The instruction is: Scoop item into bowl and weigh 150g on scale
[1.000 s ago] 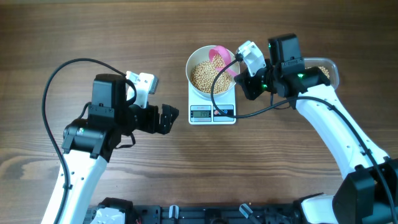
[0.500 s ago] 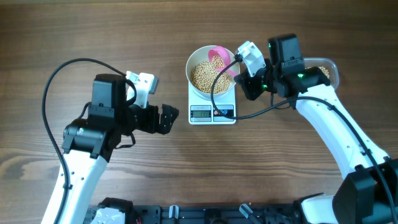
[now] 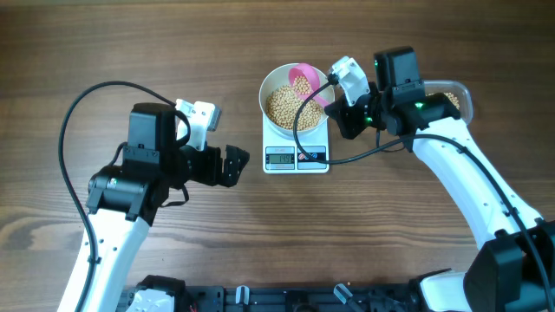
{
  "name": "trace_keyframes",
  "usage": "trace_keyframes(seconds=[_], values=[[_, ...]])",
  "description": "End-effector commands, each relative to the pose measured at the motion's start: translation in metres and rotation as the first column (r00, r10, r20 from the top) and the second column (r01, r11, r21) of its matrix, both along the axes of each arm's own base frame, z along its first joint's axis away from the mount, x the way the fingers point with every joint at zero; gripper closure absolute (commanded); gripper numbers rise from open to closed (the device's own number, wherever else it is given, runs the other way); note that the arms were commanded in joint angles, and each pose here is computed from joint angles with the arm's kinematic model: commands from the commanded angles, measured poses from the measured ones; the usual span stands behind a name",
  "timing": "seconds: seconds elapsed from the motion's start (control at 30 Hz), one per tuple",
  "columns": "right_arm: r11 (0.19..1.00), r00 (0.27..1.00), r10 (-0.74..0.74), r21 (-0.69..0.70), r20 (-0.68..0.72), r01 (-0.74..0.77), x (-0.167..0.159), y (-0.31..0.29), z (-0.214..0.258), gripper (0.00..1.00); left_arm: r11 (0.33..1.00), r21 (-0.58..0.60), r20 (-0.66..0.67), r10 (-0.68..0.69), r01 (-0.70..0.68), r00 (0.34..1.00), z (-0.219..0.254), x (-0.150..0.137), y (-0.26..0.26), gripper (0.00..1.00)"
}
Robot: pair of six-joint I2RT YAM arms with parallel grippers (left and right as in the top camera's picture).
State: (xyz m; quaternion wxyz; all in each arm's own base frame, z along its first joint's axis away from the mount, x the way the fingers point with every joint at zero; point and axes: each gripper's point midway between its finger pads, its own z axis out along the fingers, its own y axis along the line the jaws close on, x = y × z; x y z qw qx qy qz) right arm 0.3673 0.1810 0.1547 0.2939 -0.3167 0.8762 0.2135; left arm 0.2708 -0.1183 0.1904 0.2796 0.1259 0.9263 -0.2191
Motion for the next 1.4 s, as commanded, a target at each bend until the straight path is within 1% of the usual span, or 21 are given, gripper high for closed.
trace_keyframes(seconds=[0.0, 0.07, 0.23, 0.5, 0.63, 0.83, 1.07, 1.17, 1.27, 1.37], values=[[1.000, 0.999, 0.003, 0.009, 0.047, -0.003, 0.004, 0.002, 0.017, 0.96, 1.000, -0.009, -0.004, -0.002, 0.002, 1.000, 0.000, 0.000, 0.000, 0.00], [0.999, 0.999, -0.035, -0.005, 0.037, 0.035, 0.006, -0.003, 0.015, 0.96, 1.000, -0.009, -0.004, -0.002, 0.002, 1.000, 0.000, 0.000, 0.000, 0.00], [0.999, 0.998, -0.050, 0.007, 0.022, 0.050, 0.006, -0.002, 0.015, 0.96, 1.000, -0.009, -0.004, -0.002, 0.002, 1.000, 0.000, 0.000, 0.000, 0.00], [0.988, 0.993, -0.078, 0.125, -0.084, 0.088, -0.003, 0.010, 0.021, 0.96, 1.000, -0.009, -0.004, -0.002, 0.002, 1.000, 0.000, 0.000, 0.000, 0.00], [0.987, 0.993, -0.076, 0.132, -0.086, 0.087, -0.004, 0.012, 0.022, 0.96, 1.000, -0.009, -0.004, -0.002, 0.002, 1.000, 0.000, 0.000, 0.000, 0.00], [0.970, 0.986, -0.139, 0.189, -0.094, 0.154, 0.007, 0.014, 0.031, 0.96, 1.000, -0.009, -0.004, -0.002, 0.002, 1.000, 0.000, 0.000, 0.000, 0.00], [0.958, 0.991, -0.100, 0.259, -0.089, 0.120, 0.009, 0.018, 0.042, 0.96, 1.000, -0.009, -0.004, -0.002, 0.002, 1.000, 0.000, 0.000, 0.000, 0.00], [0.951, 0.986, -0.129, 0.269, -0.110, 0.155, 0.011, 0.012, 0.042, 0.96, 1.000, -0.009, -0.004, -0.002, 0.002, 1.000, 0.000, 0.000, 0.000, 0.00], [0.947, 0.985, -0.129, 0.281, -0.113, 0.156, 0.013, 0.009, 0.044, 0.96, 1.000, -0.009, -0.004, -0.002, 0.002, 1.000, 0.000, 0.000, 0.000, 0.00], [0.932, 0.977, -0.165, 0.303, -0.134, 0.199, 0.018, 0.003, 0.046, 0.96, 1.000, -0.009, -0.004, -0.002, 0.002, 1.000, 0.000, 0.000, 0.000, 0.00]])
